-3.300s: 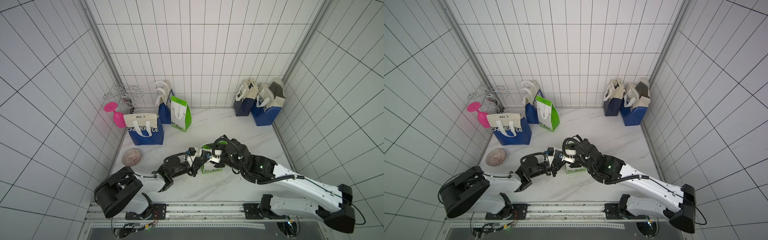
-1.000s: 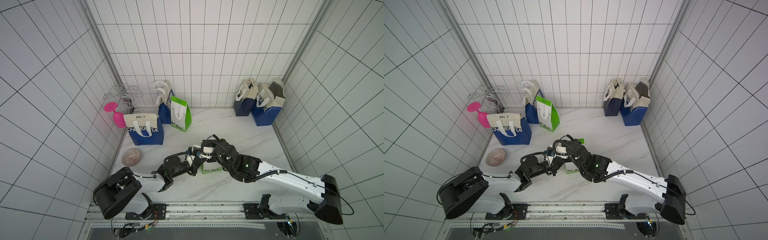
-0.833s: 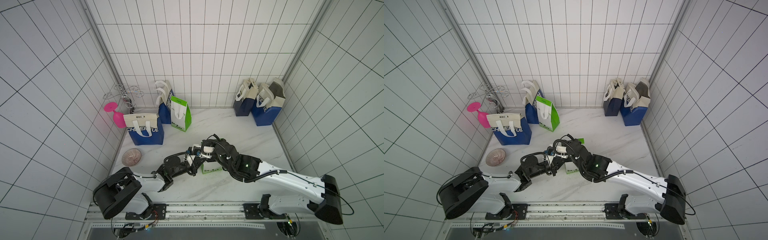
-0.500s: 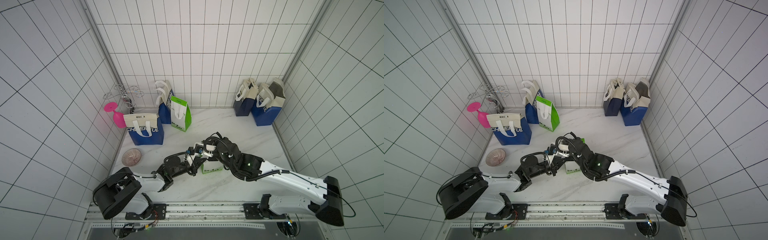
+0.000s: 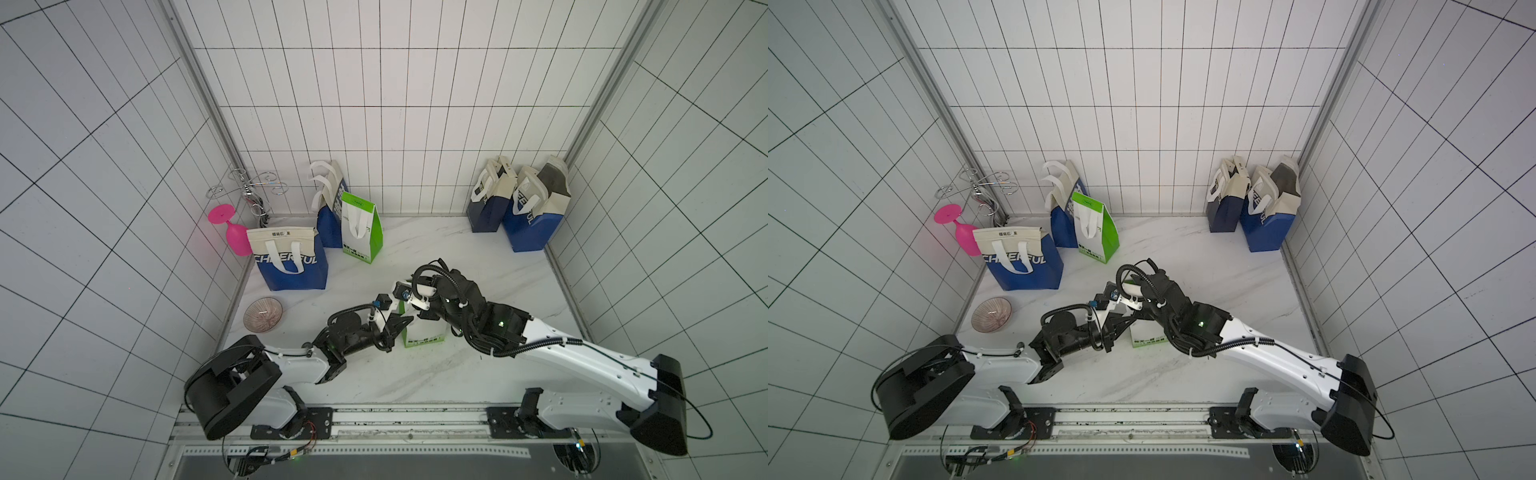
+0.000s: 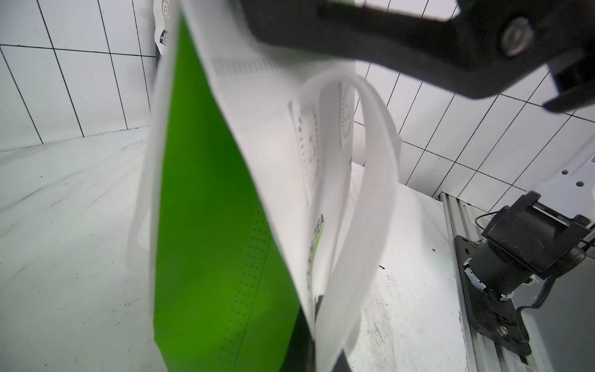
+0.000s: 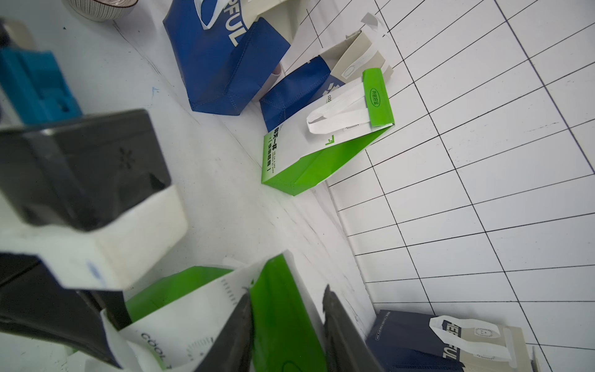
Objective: Open the takeout bag
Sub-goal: Open the takeout bag at the center of the board, then move the takeout bag to the center of the board.
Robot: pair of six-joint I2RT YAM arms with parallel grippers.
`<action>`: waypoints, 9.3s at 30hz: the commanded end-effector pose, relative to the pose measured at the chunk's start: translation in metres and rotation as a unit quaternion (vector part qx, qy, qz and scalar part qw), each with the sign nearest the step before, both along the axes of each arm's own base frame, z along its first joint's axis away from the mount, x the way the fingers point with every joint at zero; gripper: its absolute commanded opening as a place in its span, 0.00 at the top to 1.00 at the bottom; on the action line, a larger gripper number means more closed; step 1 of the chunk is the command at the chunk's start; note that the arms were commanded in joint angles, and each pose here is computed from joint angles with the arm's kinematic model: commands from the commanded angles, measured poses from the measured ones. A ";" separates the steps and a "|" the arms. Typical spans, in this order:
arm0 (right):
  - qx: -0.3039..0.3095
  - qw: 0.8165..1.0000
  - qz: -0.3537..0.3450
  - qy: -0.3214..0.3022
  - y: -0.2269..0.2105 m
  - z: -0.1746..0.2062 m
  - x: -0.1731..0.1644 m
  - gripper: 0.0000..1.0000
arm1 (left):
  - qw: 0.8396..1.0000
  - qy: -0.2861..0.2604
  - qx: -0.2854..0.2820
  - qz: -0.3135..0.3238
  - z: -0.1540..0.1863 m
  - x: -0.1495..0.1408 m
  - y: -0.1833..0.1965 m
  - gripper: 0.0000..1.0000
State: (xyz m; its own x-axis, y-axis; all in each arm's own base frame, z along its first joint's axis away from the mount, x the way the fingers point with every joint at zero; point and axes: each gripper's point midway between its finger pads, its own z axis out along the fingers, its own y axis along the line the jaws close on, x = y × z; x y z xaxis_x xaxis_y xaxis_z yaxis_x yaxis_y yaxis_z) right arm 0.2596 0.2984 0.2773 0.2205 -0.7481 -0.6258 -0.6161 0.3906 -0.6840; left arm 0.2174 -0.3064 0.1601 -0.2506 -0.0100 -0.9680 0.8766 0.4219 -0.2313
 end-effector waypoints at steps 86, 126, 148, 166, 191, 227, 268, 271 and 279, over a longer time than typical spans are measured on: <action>-0.129 0.991 0.025 -0.013 -0.037 0.092 0.003 1.00 | 1.000 -0.012 0.014 -0.003 0.008 -0.006 0.003 1.00; -0.080 0.991 -0.060 0.091 -0.054 -0.018 -0.012 0.71 | 1.000 -0.010 0.018 -0.002 0.005 -0.005 0.002 1.00; -0.122 0.990 -0.070 0.015 -0.061 0.052 0.003 1.00 | 1.000 -0.009 0.023 -0.002 0.004 -0.005 0.002 1.00; -0.172 0.982 -0.068 -0.042 -0.066 0.107 0.019 1.00 | 1.000 -0.007 0.030 0.003 0.001 -0.003 0.003 1.00; 0.036 0.982 -0.164 0.087 -0.091 0.080 0.023 0.46 | 1.000 -0.007 0.030 0.006 0.002 -0.003 0.004 1.00; 0.307 0.890 -0.091 0.325 -0.081 -0.025 -0.042 0.34 | 1.000 -0.003 0.028 0.008 0.003 -0.002 0.004 1.00; 0.463 0.794 -0.375 0.117 -0.222 0.084 0.159 1.00 | 0.984 -0.028 0.020 0.175 0.018 0.024 0.059 0.32; 0.461 0.793 -0.386 0.101 -0.240 0.088 0.178 1.00 | 0.984 -0.027 0.021 0.175 0.018 0.024 0.059 0.32; 0.460 0.772 -0.438 0.037 -0.291 0.101 0.230 1.00 | 0.984 -0.024 0.027 0.176 0.015 0.025 0.059 0.32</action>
State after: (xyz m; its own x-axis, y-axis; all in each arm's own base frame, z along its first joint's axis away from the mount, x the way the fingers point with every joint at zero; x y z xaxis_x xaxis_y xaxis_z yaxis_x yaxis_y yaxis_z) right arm 0.4657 0.0276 0.2801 -0.4291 0.1640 -0.8882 0.0944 0.9861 0.1365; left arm 0.2412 -0.2483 0.1803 -0.1891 -0.0545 -0.9805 0.6910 0.7020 -0.1722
